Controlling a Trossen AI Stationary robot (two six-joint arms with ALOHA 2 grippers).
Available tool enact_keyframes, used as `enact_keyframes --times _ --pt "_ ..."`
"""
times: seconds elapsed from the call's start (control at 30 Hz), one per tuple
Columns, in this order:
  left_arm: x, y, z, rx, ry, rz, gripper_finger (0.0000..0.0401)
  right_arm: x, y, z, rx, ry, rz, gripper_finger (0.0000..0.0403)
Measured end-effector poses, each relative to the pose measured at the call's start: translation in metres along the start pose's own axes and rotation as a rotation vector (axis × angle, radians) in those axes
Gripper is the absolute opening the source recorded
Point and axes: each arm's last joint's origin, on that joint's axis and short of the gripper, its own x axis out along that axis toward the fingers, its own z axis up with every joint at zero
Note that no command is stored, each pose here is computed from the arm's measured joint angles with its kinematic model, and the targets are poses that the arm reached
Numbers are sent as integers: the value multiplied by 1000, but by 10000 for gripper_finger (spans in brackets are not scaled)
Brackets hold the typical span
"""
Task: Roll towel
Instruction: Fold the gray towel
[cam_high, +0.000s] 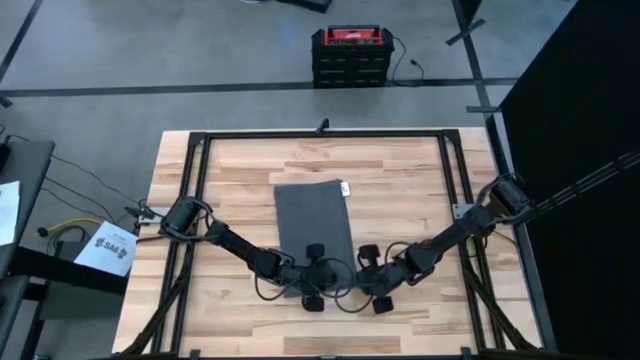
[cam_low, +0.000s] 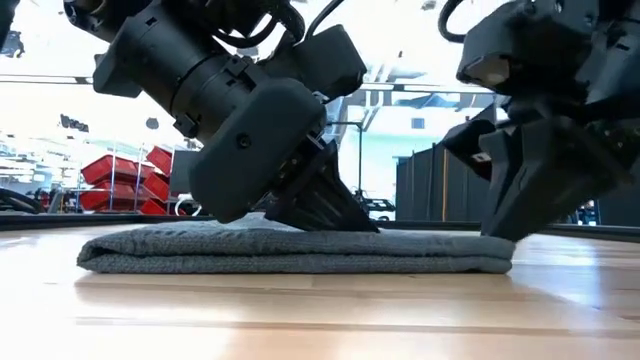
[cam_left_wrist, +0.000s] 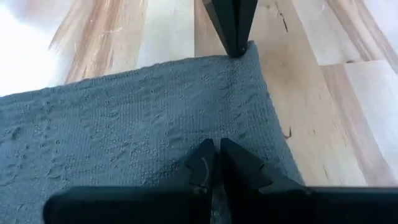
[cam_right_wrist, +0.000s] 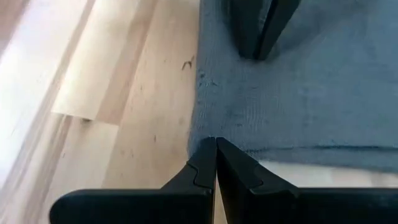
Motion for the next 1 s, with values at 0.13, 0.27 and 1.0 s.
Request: enact_keyframes --times 0.13,0.27,1.0 --pt "-1 -3 3 21 -37 -12 15 -14 -1 13 -30 -79 -26 0" --pt "-2 -5 4 32 -46 -16 15 -12 -1 15 -23 -113 -34 0" --pt "-32 -22 13 -1 -25 -64 15 -2 -42 22 -71 -90 -152 0"
